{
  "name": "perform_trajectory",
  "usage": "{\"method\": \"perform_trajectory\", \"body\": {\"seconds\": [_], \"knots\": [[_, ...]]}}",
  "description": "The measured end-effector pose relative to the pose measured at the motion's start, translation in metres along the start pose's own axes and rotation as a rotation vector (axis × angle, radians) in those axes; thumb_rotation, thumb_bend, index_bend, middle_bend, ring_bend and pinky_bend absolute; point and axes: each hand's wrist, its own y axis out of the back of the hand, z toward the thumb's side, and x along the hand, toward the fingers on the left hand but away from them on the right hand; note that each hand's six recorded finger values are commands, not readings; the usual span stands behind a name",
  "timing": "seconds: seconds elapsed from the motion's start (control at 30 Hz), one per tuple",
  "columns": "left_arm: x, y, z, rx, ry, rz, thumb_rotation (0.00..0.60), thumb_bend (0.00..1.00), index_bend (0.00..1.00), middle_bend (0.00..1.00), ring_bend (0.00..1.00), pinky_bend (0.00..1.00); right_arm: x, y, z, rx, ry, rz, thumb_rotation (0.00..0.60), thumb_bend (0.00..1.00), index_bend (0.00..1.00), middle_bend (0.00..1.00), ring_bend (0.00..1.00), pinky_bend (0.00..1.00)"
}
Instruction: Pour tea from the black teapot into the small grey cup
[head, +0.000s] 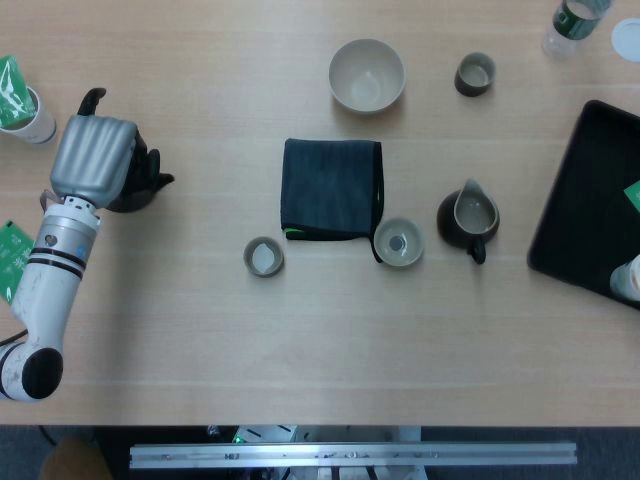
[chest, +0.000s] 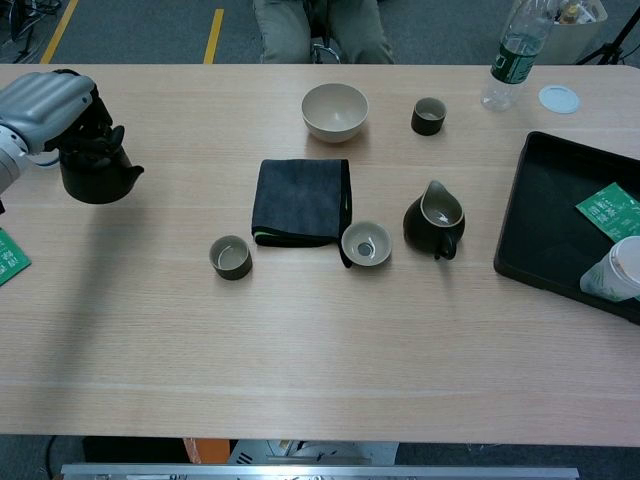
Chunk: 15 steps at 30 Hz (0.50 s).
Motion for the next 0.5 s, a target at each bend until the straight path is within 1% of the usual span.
{"method": "perform_trajectory", "body": {"seconds": [0.07,0.13,0.17,0.23,0.37,0.5], "knots": [[0.0,0.001,0.0,-0.002,-0.003,0.007,0.511,0.56,0.97,1.0,0.87,0.13,0.0,0.0,0.0,0.0,0.0,-0.001,0.6,0.11,0.32,0.35,0.22,0.29],[-0.001,0.003,0.001,-0.004,-0.009,0.014,0.497,0.56,0.97,1.0,0.87,0.13,0.0,0.0,0.0,0.0,0.001,-0.001,0.6,0.11,0.32,0.35,0.22,0.29],[-0.002,0.004,0.002,-0.006,-0.012,0.016,0.461,0.56,0.97,1.0,0.87,0.13,0.001,0.0,0.0,0.0,0.001,-0.001,0.6,0.11,0.32,0.35,0.22,0.29],[-0.004,0.006,0.004,-0.011,-0.02,0.02,0.365,0.56,0.96,1.0,0.87,0.13,0.001,0.001,0.0,0.0,0.001,-0.002,0.6,0.11,0.32,0.35,0.22,0.29],[-0.008,0.008,0.008,-0.016,-0.036,0.02,0.339,0.56,0.96,1.0,0.87,0.13,0.0,0.0,0.001,-0.002,0.005,-0.001,0.6,0.11,0.32,0.35,0.22,0.29],[-0.014,0.009,0.012,-0.015,-0.051,0.013,0.337,0.56,0.96,1.0,0.87,0.13,0.0,-0.001,0.002,-0.005,0.01,0.0,0.6,0.11,0.32,0.35,0.22,0.29]]}}
